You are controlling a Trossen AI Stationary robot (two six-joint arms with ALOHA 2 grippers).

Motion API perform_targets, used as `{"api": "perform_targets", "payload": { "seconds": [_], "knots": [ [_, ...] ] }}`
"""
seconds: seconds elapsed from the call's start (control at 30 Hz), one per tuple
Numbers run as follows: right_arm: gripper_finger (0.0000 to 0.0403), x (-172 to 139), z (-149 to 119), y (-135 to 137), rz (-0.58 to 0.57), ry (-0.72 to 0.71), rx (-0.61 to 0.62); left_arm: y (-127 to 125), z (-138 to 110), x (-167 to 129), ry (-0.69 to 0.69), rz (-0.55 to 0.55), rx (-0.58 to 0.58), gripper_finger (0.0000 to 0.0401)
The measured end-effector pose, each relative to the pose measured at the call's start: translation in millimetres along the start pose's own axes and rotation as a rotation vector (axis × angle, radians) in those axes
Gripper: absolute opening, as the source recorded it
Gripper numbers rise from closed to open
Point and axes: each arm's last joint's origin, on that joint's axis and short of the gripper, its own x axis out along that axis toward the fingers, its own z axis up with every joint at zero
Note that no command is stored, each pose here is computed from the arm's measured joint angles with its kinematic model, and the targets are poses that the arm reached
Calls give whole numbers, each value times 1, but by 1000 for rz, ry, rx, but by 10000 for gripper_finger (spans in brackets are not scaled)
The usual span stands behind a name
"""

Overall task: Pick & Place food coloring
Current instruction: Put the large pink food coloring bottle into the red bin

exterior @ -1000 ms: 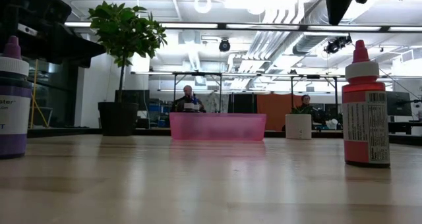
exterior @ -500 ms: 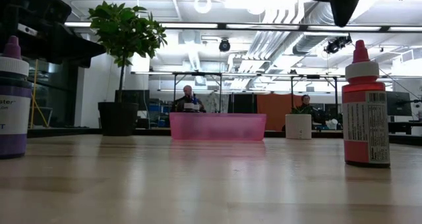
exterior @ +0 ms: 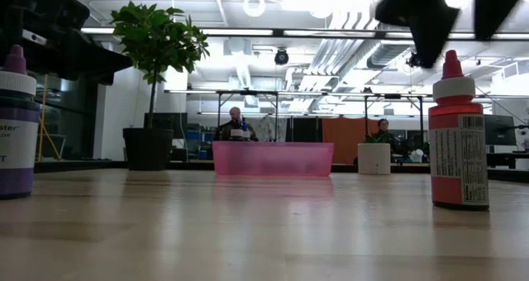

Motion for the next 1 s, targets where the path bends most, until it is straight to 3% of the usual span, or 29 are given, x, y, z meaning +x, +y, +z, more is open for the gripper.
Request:
{"api": "perform_targets", "payload": {
  "seconds": [0.23, 1.0],
  "knots": [
    [252, 19, -8, -1, 34, 23, 55, 0, 0, 0, 0, 0, 0, 0],
    [248, 19, -8, -4, -47, -10, 77, 0, 0, 0, 0, 0, 0, 0]
  ]
}}
